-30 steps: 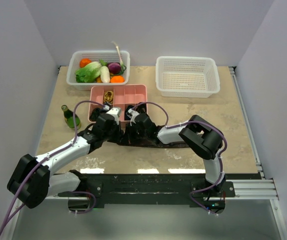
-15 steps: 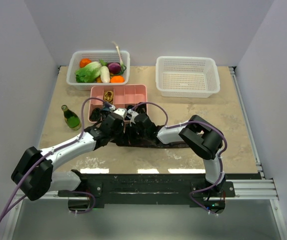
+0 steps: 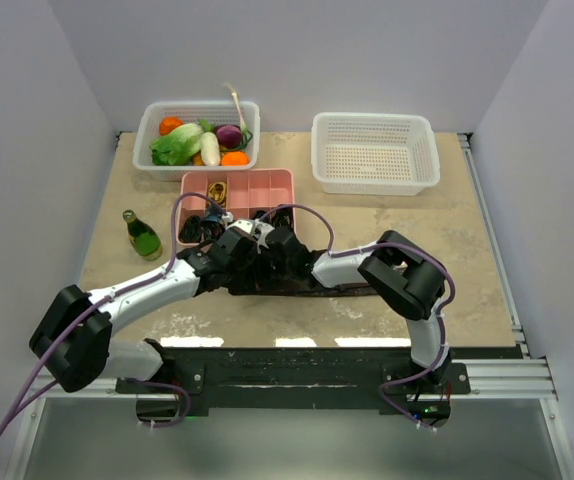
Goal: Roll the ties
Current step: Roll the tie at the center of the board.
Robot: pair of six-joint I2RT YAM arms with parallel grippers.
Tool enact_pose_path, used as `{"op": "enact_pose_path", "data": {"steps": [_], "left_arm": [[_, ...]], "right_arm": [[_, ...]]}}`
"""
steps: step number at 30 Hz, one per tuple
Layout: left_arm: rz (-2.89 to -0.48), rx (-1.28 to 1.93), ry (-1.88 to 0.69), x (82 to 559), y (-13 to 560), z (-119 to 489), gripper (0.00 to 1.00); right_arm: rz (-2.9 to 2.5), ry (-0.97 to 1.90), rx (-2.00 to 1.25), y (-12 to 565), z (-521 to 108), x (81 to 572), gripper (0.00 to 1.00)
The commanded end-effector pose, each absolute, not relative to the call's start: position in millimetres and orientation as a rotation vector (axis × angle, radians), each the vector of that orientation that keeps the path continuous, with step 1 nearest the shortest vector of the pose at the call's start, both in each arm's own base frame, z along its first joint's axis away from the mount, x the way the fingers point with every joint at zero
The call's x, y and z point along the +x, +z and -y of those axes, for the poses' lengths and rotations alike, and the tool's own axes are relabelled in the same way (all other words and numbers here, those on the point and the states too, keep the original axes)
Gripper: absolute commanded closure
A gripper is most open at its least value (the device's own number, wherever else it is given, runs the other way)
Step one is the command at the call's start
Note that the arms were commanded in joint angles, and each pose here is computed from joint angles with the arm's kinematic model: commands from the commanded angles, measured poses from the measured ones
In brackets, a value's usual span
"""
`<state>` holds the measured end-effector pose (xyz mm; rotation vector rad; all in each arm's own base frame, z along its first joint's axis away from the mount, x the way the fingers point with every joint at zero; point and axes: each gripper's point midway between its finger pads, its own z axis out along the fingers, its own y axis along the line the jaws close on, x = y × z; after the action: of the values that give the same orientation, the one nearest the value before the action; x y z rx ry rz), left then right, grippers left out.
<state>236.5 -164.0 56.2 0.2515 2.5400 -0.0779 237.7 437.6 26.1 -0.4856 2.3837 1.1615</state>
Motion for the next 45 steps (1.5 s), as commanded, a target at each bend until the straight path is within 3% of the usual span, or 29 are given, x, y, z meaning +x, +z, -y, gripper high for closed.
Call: {"op": "enact_pose_path", "data": {"steps": [1, 10, 29, 33, 34, 37, 40, 45], "left_arm": [[-2.532, 0.22, -0.041, 240.6, 59.7, 162.4, 1.0], [-2.526, 0.21, -0.005, 244.5, 64.5, 159.5, 1.0], [-2.576, 0.303, -0.021, 239.1, 42.2, 192.8, 1.0], [-2.587, 0.334, -0.066, 235.8, 36.3, 203.8, 0.79], [-2.583, 0.337, -0.077, 236.7, 35.8, 206.5, 0.66], [-2.577, 0.356, -0.119, 235.6, 37.5, 214.5, 0.47], [-2.563, 0.364, -0.138, 234.6, 43.2, 217.8, 0.41], [-2.526, 0.349, -0.158, 235.3, 55.2, 217.4, 0.38]], "right_arm": [[-2.268, 1.234, -0.507, 71.0, -445.2, 242.8, 1.0], [-2.249, 1.195, -0.47, 88.7, -421.0, 251.4, 1.0], [-2.346, 0.984, -0.384, 56.9, -356.9, 272.7, 1.0], [-2.341, 0.986, -0.385, 58.6, -357.5, 274.1, 1.0], [-2.343, 0.987, -0.386, 58.4, -357.5, 273.7, 1.0], [-2.337, 0.993, -0.395, 60.0, -358.7, 273.7, 1.0], [-2.327, 1.001, -0.402, 61.8, -359.8, 273.9, 1.0], [-2.299, 1.04, -0.414, 69.4, -364.2, 272.9, 1.0]]}}
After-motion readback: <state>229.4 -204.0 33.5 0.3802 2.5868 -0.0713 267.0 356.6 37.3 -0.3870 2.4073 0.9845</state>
